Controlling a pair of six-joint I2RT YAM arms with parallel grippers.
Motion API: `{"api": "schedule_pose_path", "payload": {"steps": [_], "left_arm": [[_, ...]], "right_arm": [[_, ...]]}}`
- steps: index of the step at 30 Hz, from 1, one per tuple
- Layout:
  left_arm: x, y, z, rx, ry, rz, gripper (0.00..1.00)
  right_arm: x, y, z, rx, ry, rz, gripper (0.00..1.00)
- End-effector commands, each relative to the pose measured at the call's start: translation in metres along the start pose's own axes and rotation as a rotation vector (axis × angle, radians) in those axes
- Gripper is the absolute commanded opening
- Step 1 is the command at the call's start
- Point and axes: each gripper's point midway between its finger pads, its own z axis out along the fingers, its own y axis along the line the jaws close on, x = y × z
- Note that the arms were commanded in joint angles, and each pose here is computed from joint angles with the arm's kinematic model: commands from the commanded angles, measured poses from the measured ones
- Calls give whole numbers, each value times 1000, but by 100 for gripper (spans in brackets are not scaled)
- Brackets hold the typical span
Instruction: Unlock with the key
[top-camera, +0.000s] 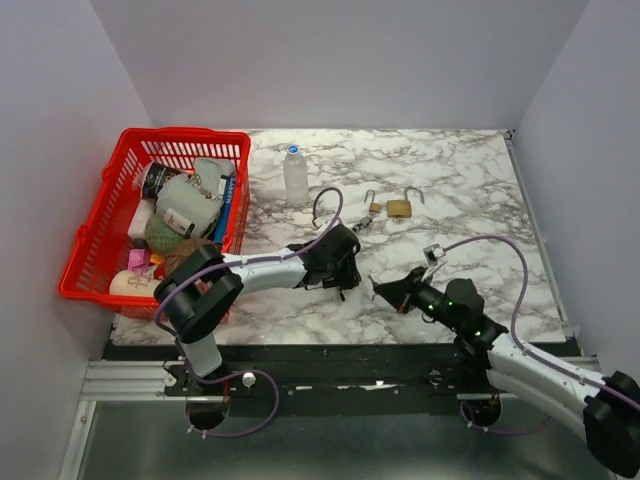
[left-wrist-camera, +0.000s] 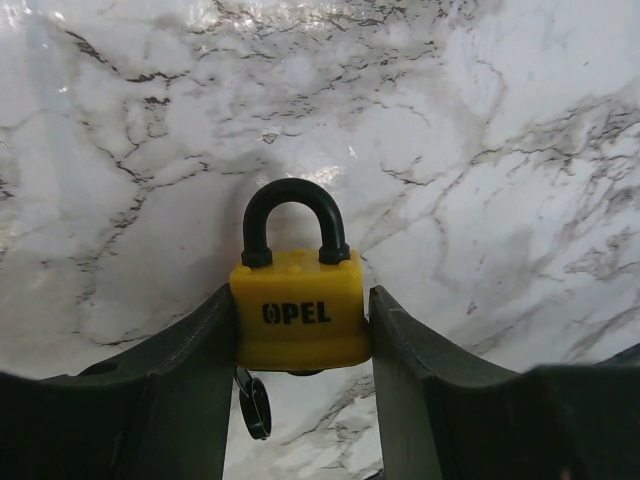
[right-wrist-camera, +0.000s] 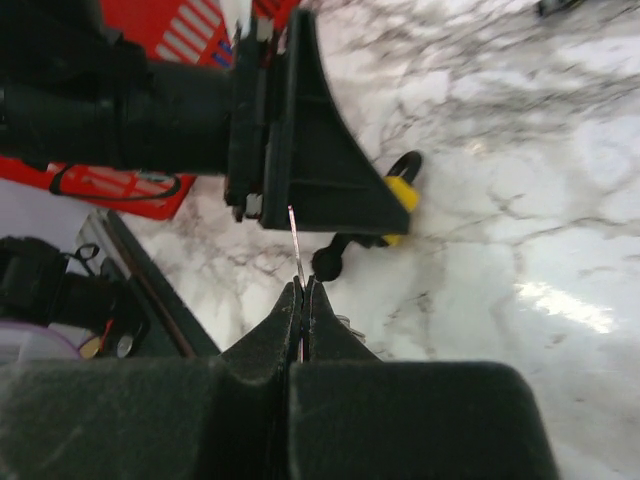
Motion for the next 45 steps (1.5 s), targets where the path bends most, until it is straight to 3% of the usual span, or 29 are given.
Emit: {"api": "schedule_pose_path", "payload": {"steps": [1,8,15,28,45], "left_arm": [[-9,-32,-7,123,-19,-192,0],[-9,-23,-1,142,-11,-339,0],[-10,-17,-1,141,-27,-365,0],[-14,-14,-9,137,-60,-364,0],[-16,-16,-8,143,-62,-347,0]], "right_arm": [[15,-4,8,0,-50,58,1],[46,-8,15,33,32,146,1],[62,-8,17,45,65,210,1],[80,-50,18,285,111,244,1],[72,-18,42,118,129,193,1]]}}
